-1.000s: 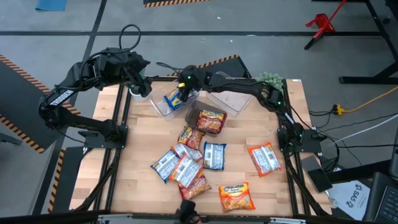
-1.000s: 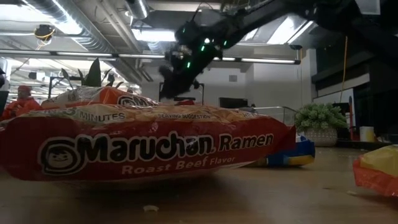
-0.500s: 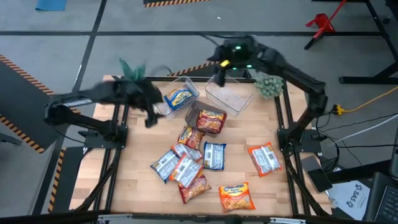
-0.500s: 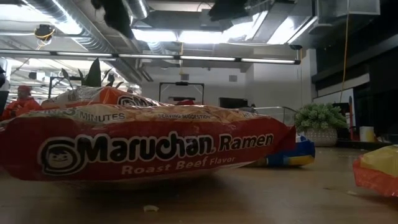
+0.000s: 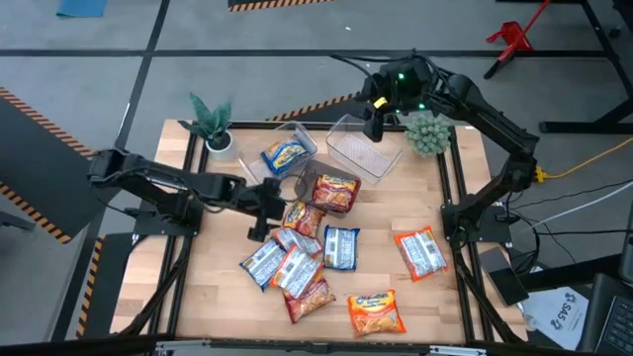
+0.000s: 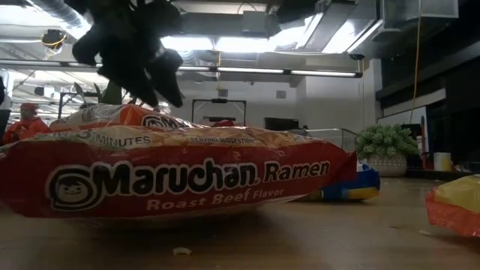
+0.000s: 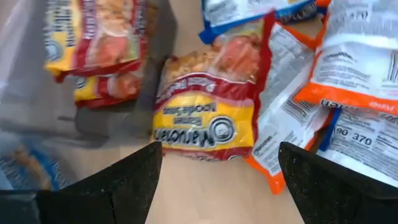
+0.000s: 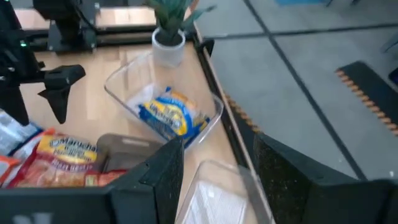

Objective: Sort Maruchan noodles
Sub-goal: Put the red noodle pack into the gray bin

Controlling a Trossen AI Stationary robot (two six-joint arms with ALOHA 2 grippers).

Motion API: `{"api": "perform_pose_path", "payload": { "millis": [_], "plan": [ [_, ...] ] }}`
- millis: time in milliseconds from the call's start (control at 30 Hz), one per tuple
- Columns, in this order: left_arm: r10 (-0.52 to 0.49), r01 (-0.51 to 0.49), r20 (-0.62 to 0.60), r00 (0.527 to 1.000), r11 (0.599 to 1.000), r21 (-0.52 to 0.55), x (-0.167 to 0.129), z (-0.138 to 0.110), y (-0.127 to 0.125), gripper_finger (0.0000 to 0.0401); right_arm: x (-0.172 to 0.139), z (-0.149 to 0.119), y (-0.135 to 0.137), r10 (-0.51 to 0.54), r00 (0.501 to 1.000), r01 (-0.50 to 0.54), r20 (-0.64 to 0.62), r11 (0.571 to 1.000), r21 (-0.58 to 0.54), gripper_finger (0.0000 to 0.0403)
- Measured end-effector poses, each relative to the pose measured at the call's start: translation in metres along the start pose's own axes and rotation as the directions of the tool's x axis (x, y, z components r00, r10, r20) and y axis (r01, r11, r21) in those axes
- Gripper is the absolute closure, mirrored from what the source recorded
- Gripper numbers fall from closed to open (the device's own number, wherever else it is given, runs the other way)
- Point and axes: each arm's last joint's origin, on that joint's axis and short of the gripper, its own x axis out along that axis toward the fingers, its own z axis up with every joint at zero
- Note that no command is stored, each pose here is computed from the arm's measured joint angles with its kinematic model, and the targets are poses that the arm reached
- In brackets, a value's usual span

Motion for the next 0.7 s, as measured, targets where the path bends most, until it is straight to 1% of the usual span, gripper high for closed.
{"api": "perform_pose_path", "payload": {
  "millis": [100, 233, 400, 467, 567, 633, 700],
  "plan": [
    [0.018, -0.017, -0.015, 1.0, 0.999, 0.045, 0.013, 0.002, -0.005, 0.0085, 0.002, -0.003, 0.001, 0.007, 1.0, -0.007, -0.023, 1.0, 0.007, 0.0219],
    [0.024, -0.019, -0.041, 0.999, 0.993, 0.116, 0.031, 0.003, -0.01, 0.0085, 0.002, -0.002, 0.001, 0.012, 1.0, -0.011, -0.013, 1.0, 0.018, 0.0219],
    [0.008, 0.008, -0.115, 0.993, 0.99, 0.14, 0.052, -0.003, -0.015, 0.0085, 0.002, -0.003, 0.001, 0.013, 1.0, -0.013, -0.019, 1.0, 0.026, 0.0219],
    [0.048, -0.027, -0.134, 0.99, 0.989, 0.148, 0.06, -0.005, -0.015, 0.0085, 0.002, -0.003, 0.001, 0.014, 1.0, -0.014, -0.022, 1.0, 0.027, 0.0219],
    [0.154, -0.125, -0.151, 0.977, 0.975, 0.181, 0.069, -0.005, -0.013, 0.0085, 0.002, -0.003, 0.001, 0.014, 1.0, -0.014, -0.022, 1.0, 0.027, 0.0219],
    [0.175, -0.146, -0.143, 0.974, 0.97, 0.197, 0.073, -0.004, -0.013, 0.0085, 0.002, -0.003, 0.001, 0.014, 1.0, -0.014, -0.022, 1.0, 0.028, 0.0219],
    [0.169, -0.142, -0.124, 0.978, 0.969, 0.202, 0.076, -0.003, -0.013, 0.0085, 0.002, -0.003, 0.001, 0.014, 1.0, -0.014, -0.022, 0.999, 0.031, 0.0219]
  ]
}}
